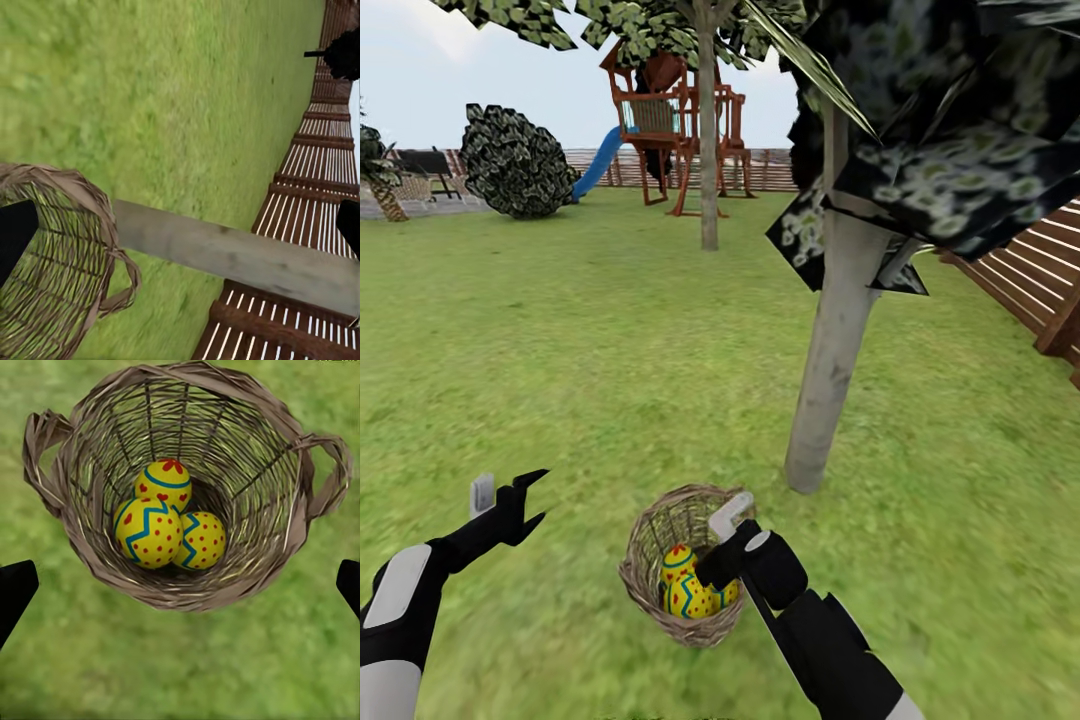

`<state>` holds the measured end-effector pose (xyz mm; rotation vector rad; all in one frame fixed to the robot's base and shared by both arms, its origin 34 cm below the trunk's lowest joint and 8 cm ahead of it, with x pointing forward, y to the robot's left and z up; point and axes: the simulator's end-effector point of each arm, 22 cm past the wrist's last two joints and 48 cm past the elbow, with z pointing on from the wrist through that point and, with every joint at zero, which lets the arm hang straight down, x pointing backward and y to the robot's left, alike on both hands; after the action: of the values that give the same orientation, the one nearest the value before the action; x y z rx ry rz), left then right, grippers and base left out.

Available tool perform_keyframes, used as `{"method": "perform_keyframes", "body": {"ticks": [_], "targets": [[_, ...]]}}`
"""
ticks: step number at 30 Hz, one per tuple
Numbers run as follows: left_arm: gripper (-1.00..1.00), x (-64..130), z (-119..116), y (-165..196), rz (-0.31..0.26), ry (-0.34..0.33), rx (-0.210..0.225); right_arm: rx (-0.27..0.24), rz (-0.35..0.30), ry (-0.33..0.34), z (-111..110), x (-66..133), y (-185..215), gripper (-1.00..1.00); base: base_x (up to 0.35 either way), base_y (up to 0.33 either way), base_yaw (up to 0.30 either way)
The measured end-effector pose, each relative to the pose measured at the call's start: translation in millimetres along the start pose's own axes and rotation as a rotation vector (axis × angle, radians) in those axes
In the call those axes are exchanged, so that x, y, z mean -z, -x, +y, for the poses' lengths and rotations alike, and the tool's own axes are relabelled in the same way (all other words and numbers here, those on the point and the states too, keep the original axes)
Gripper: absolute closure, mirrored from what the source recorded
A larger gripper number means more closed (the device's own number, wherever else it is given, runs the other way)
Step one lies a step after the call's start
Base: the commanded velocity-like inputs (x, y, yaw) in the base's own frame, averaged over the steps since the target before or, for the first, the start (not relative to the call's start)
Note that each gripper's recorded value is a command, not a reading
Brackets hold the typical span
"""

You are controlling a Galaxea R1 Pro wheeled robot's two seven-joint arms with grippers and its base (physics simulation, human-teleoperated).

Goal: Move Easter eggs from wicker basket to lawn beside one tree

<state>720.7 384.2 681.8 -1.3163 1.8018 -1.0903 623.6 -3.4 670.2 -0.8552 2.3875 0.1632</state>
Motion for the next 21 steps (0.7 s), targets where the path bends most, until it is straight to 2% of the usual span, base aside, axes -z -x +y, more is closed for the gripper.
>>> {"method": "perform_keyframes", "body": {"ticks": [11,19,21], "targets": [[-1.00,-2.4,7.7,0.3,0.001,0.013,0.004,-0.004,0.012,0.008,1.0,-5.2,-5.2,-1.00,0.000,0.000,0.177],[-1.00,-2.3,8.6,1.4,-0.001,0.014,0.005,-0.005,0.012,0.008,-0.1,-6.4,-7.2,-1.00,0.000,0.000,0.027],[-1.00,-2.0,8.3,1.5,-0.001,0.014,0.006,-0.010,0.029,0.013,0.7,-8.2,-12.7,-1.00,0.247,0.000,0.000]]}}
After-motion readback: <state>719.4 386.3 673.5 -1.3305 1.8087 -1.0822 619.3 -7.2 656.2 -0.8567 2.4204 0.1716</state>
